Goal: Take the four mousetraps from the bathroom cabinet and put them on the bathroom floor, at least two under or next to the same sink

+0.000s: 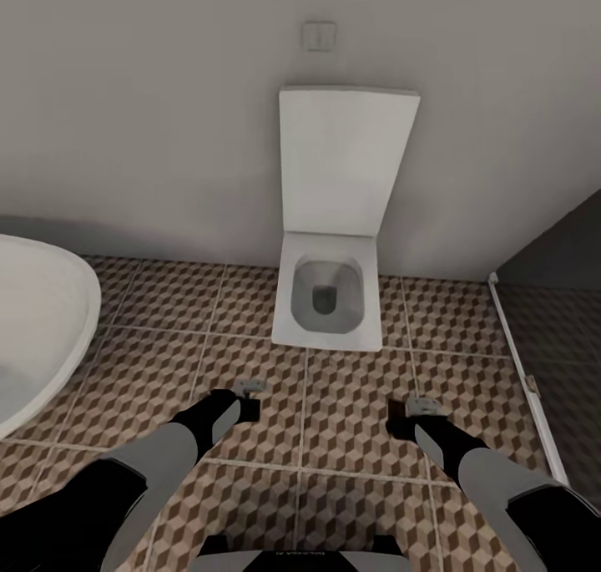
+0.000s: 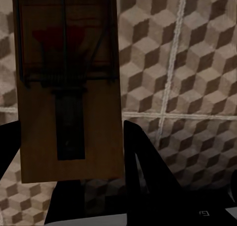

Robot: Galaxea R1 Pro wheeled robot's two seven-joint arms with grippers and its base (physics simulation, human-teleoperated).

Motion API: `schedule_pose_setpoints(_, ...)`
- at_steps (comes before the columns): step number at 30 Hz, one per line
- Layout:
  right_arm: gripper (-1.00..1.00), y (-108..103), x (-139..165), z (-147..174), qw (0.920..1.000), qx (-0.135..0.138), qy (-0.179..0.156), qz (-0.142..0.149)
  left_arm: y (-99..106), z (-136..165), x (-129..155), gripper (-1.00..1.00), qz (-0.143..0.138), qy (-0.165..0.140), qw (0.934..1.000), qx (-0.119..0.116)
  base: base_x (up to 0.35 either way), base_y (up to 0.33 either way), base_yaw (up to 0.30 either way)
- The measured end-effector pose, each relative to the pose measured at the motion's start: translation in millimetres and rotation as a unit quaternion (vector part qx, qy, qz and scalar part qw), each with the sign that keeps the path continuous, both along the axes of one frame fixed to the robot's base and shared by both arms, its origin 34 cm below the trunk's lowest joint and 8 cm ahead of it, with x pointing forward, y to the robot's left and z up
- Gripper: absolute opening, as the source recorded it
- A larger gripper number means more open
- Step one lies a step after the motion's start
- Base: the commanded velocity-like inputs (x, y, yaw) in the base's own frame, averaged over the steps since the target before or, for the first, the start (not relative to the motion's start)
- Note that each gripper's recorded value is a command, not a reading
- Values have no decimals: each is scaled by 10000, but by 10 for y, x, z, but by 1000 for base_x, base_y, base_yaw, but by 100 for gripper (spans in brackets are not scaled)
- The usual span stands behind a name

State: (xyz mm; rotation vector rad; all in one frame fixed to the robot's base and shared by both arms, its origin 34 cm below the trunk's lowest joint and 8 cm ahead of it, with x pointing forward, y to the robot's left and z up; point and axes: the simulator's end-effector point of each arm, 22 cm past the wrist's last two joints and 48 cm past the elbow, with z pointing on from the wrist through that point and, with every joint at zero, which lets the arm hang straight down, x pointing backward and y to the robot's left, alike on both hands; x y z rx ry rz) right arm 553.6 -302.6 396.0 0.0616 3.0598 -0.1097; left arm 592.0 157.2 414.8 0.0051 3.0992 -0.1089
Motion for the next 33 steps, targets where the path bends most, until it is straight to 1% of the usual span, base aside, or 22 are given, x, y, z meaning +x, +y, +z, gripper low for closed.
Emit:
schedule_pose_setpoints(5,-100,0,40,-106,9999,-5,-120,10,11,-118,-31,-100,3,29,10000,34,0,0,0)
schedule_pose_setpoints(12,-100,3,14,-265,9999,-10,-117,20,22,-285,-67,-100,12,44,10000,59,0,0,0)
schedule_pose_setpoints(16,-100,1,5,-356,9999,-14,-108,25,22,-379,-54,-100,31,-19,10000,60,0,0,0)
schedule_pose_setpoints(25,-100,0,60,-553,9997,-21,-260,33,10,-588,-57,-100,58,-65,10000,44,0,0,0)
schedule_pose_setpoints(33,-100,-1,29,-743,9996,-25,-277,37,11,-777,2,-100,116,-274,9996,39,0,0,0)
